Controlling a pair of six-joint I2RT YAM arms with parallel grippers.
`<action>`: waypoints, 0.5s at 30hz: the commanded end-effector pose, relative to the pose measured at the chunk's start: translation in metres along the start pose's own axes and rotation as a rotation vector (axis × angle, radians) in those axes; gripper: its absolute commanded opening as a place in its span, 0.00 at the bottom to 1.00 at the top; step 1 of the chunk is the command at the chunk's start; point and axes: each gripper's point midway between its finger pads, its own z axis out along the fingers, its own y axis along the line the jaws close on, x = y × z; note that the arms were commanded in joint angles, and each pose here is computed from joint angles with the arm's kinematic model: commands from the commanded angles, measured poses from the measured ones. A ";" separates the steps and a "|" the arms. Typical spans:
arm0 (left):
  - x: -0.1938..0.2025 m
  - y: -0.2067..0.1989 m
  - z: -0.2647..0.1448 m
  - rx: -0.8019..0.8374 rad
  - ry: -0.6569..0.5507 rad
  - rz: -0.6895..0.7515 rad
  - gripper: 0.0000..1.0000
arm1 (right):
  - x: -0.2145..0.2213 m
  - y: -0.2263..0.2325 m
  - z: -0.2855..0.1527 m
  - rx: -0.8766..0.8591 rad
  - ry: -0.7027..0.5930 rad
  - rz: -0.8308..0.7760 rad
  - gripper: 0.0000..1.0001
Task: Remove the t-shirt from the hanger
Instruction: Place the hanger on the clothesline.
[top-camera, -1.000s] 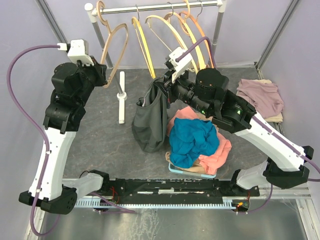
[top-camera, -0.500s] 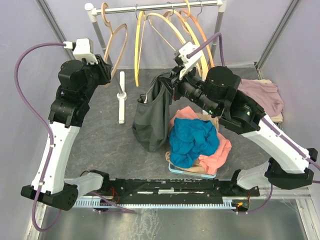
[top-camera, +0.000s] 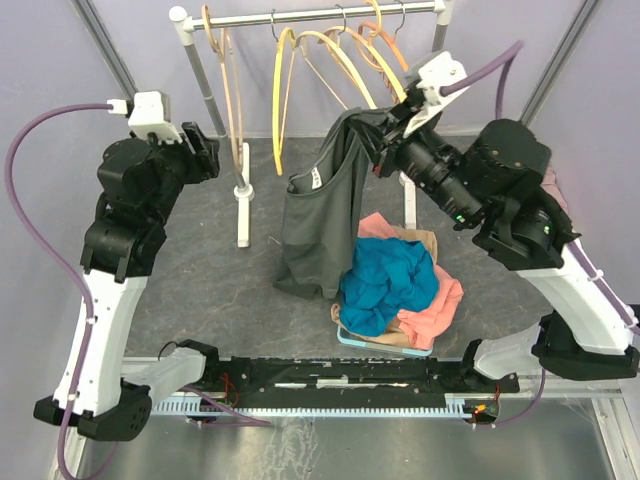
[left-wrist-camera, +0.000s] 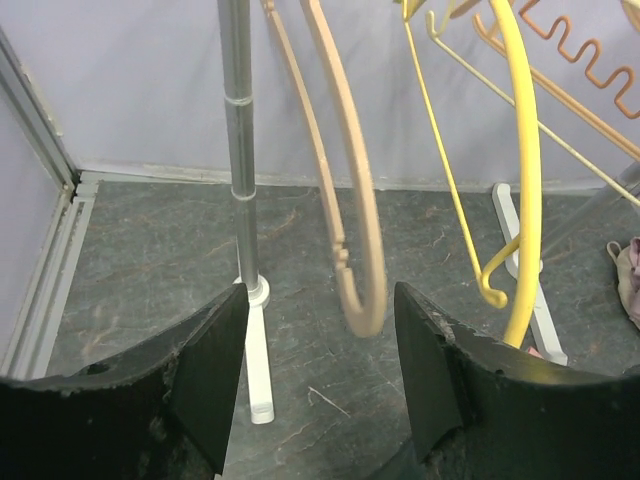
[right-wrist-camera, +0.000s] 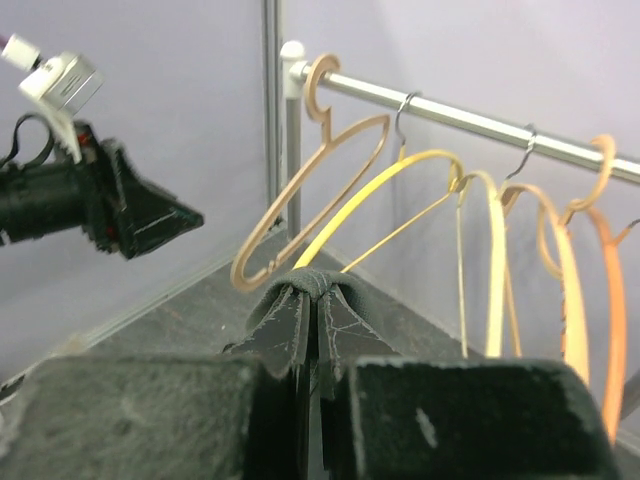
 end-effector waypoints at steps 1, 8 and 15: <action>-0.016 0.006 -0.021 -0.022 -0.057 -0.038 0.67 | -0.075 -0.027 -0.026 0.079 -0.208 0.012 0.01; -0.027 0.009 -0.041 -0.024 -0.083 -0.038 0.67 | -0.113 -0.046 -0.047 0.132 -0.313 -0.004 0.01; -0.041 0.006 -0.056 0.004 -0.122 -0.046 0.67 | -0.143 -0.068 -0.080 0.188 -0.401 0.012 0.01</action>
